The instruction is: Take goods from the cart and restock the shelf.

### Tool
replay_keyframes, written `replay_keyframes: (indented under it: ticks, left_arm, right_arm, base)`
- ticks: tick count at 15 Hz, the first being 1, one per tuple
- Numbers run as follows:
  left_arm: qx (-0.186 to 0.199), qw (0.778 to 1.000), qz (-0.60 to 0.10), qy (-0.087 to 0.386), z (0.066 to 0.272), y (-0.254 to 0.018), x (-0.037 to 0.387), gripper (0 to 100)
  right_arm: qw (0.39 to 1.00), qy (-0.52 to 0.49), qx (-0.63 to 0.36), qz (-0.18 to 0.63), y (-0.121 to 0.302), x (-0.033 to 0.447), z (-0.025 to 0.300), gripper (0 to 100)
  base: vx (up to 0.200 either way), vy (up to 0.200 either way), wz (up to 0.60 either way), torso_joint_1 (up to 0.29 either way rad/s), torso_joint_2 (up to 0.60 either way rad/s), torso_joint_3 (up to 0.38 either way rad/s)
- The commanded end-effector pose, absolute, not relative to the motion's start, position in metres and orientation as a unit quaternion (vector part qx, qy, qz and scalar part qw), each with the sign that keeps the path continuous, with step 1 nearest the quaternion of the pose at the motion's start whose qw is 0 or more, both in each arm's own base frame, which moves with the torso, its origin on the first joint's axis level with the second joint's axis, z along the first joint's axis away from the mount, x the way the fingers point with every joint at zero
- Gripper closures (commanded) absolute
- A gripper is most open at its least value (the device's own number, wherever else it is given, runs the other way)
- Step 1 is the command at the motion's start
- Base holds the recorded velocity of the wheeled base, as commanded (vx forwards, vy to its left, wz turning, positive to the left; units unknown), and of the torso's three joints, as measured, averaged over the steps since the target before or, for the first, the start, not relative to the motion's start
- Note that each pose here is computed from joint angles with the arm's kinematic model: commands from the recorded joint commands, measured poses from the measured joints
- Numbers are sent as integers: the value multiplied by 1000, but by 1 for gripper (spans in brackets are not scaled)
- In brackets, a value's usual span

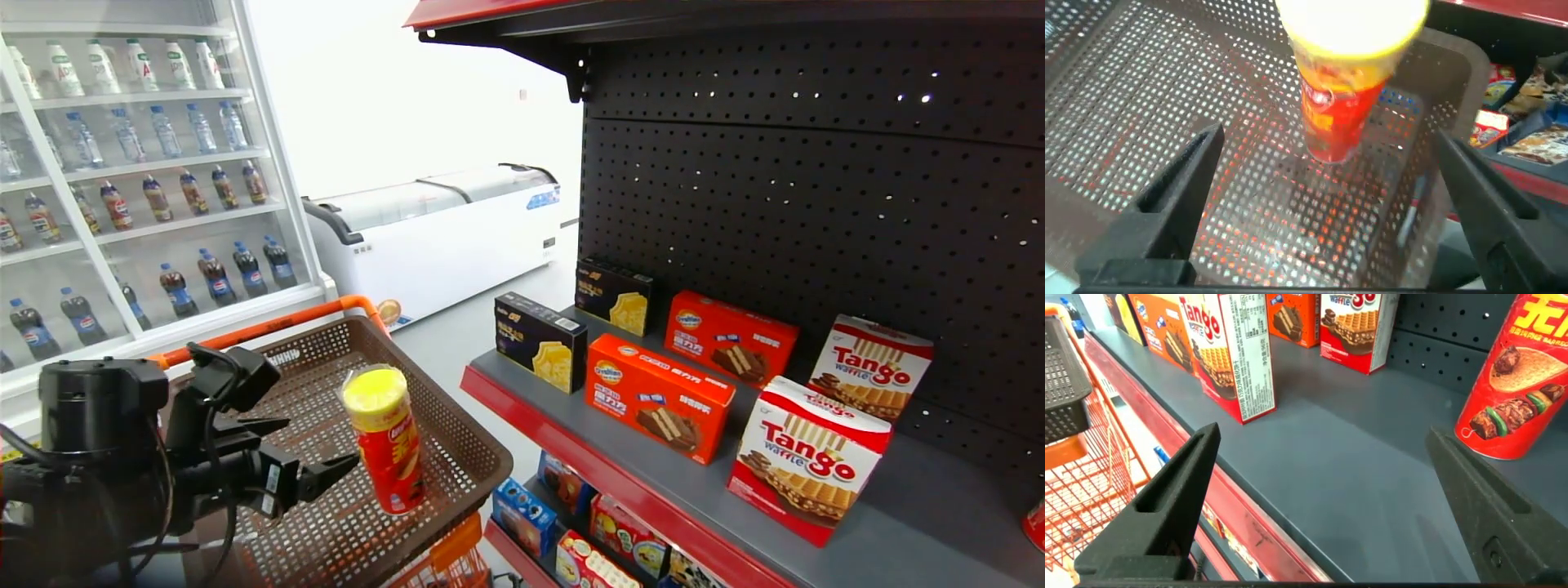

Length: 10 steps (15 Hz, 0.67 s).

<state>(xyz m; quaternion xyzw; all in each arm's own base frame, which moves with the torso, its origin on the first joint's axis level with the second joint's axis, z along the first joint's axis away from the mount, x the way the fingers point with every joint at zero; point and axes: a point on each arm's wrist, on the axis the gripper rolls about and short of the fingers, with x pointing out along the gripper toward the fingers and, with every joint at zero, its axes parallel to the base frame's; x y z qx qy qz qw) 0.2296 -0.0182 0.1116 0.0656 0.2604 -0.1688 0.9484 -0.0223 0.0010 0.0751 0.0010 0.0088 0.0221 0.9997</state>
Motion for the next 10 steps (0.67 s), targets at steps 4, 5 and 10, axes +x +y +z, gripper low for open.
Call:
replay_keyframes:
  ticks: [4, 5, 10]
  left_arm:
    - [65, 937, -183, 292, 75, -30, 288, 0]
    - [67, 936, -187, 291, 71, -33, 296, 0]
    - [77, 924, -222, 302, 55, -57, 305, 0]
  right_arm:
    - [1000, 9, 1, 22, 1, -22, 75, 0]
    - [1000, 9, 1, 22, 1, -22, 75, 0]
    - [1000, 9, 1, 22, 1, -22, 75, 0]
  base:
    - [0, 0, 0, 0, 0, 0]
    - [0, 0, 0, 0, 0, 0]
    - [0, 0, 0, 0, 0, 0]
